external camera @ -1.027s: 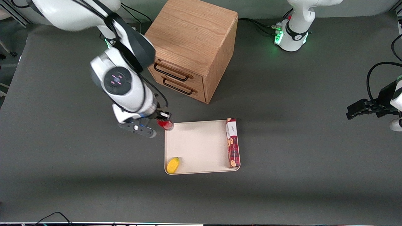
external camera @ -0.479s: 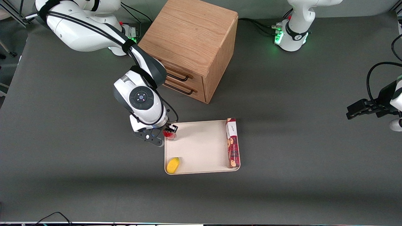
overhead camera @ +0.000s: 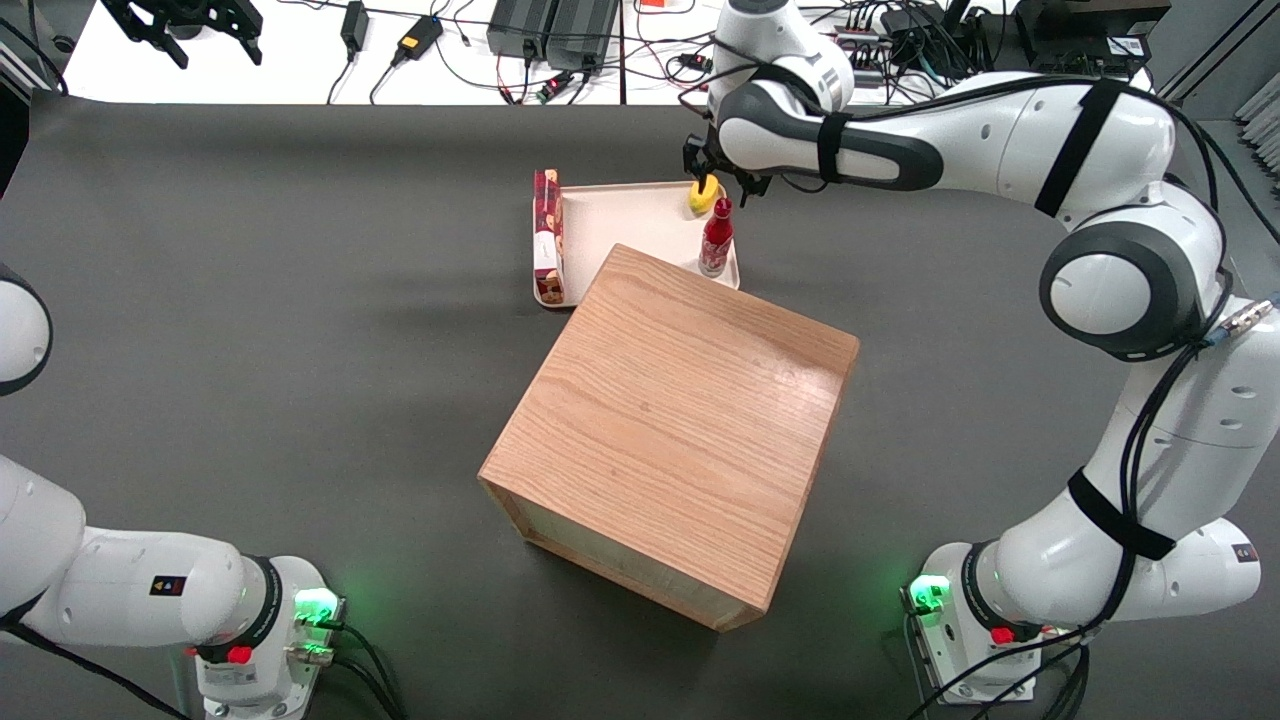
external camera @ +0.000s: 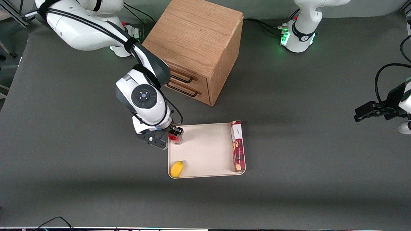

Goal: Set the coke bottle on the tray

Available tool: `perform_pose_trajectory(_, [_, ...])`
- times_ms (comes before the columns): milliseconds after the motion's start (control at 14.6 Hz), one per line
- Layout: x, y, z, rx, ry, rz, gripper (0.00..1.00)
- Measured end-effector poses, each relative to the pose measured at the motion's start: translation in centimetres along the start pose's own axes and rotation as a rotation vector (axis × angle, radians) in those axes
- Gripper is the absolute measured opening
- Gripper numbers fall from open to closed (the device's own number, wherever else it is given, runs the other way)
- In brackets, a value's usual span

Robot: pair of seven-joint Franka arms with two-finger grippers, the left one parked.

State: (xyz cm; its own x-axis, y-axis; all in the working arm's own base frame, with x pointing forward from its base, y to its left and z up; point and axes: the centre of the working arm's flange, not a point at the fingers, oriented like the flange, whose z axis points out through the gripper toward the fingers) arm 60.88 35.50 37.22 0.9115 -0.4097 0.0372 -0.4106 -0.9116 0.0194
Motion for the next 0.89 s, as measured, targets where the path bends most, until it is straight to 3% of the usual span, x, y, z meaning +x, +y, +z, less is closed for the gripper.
perform_pose_trajectory(68, [0.1, 0.3, -1.9, -0.003, 0.021, -0.003, 0.94])
perform_pose_trajectory(137, [0.2, 0.9, -4.6, -0.011, 0.048, -0.021, 1.0])
perform_pose_trajectory(274, [-0.1, 3.1, -11.5, -0.054, 0.092, -0.093, 1.0])
perform_pose_trajectory(411, [-0.5, 7.7, -19.6, -0.089, 0.053, -0.178, 1.0])
perform_pose_trajectory(616, [1.7, 19.8, -29.7, -0.055, 0.012, -0.274, 1.0])
perform_pose_trajectory(753, [3.2, 27.5, -30.9, -0.041, -0.002, -0.303, 1.0])
perform_pose_trajectory(890, [4.5, 32.3, -27.3, -0.014, -0.004, -0.314, 1.0])
